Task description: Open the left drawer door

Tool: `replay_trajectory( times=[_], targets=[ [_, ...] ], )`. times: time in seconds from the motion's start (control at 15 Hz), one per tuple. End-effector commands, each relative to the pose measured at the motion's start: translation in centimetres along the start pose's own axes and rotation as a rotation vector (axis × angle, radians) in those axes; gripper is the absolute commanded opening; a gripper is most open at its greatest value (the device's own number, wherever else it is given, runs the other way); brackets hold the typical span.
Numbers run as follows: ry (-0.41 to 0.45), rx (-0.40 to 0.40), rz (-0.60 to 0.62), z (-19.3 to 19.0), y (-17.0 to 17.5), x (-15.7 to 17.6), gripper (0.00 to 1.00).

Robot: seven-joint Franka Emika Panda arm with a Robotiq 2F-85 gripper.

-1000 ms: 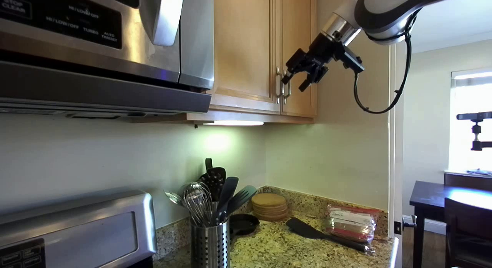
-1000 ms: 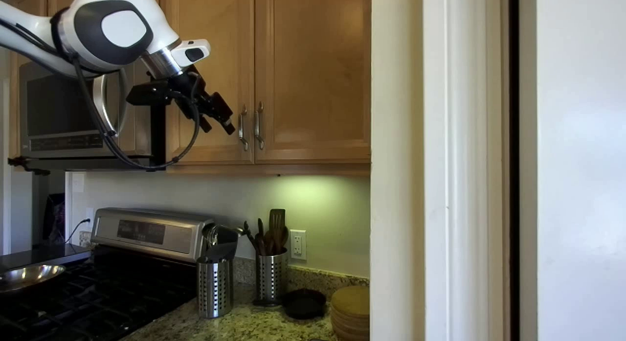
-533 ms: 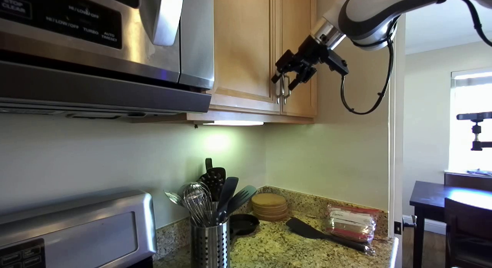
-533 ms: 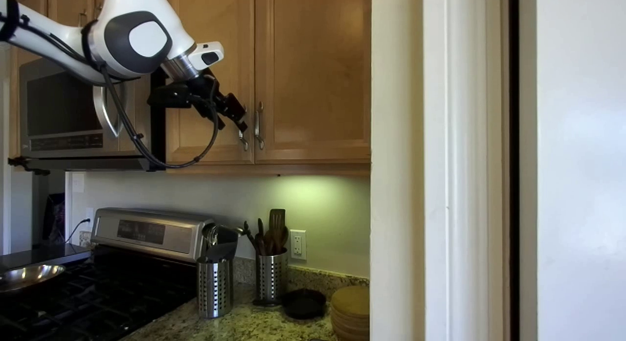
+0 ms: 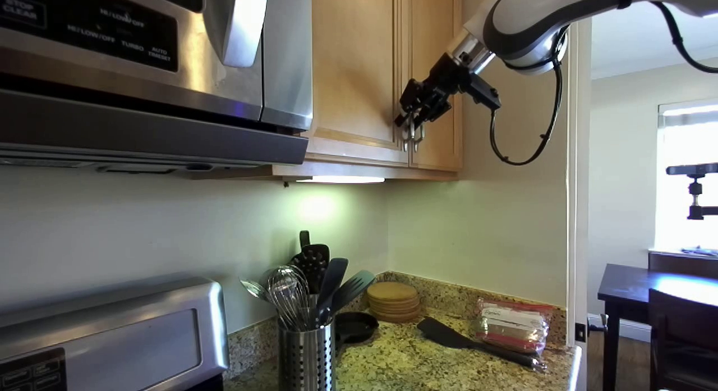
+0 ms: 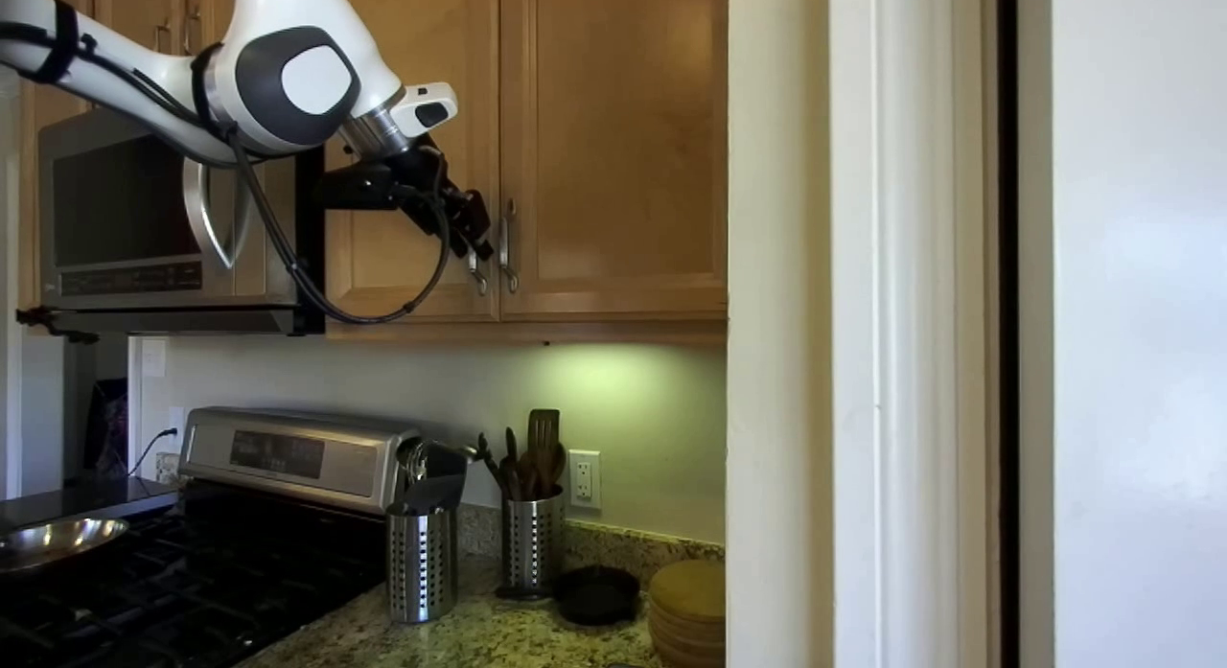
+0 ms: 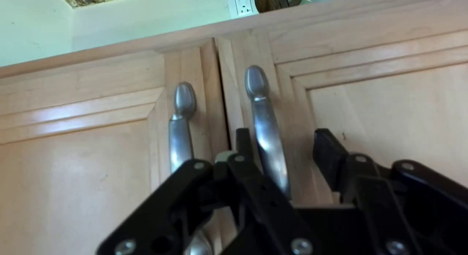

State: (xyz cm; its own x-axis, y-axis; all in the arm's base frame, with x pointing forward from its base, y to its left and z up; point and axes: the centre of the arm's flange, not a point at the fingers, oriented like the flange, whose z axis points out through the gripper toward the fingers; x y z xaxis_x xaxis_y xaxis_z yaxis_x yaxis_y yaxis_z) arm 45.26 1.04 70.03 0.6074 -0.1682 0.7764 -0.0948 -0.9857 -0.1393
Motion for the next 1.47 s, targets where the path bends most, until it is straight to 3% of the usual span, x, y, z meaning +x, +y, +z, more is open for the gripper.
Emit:
replay_trajectory(
  times=[0.0, 0.27, 0.4, 0.47, 0.6, 1.07, 1.2, 1.4],
  targets=[
    [0.016, -0.012, -0.02, -0.8, 1.5, 0.9, 0.17],
    [0.0, -0.02, -0.059, -2.3, 1.9, 0.2, 0.07],
    [-0.01, -0.024, -0.097, -2.8, 2.1, -0.3, 0.1],
    [-0.009, -0.031, -0.103, -2.8, 2.4, -0.4, 0.05],
    [-0.016, -0.038, -0.126, -3.1, 2.1, -0.9, 0.09],
    [-0.074, -0.082, -0.155, -5.4, 0.5, -2.7, 0.09],
    [-0.118, -0.051, -0.123, -5.2, -1.0, -4.3, 0.09],
    [-0.128, -0.062, -0.111, -4.9, 0.5, -4.0, 0.09]
  ],
)
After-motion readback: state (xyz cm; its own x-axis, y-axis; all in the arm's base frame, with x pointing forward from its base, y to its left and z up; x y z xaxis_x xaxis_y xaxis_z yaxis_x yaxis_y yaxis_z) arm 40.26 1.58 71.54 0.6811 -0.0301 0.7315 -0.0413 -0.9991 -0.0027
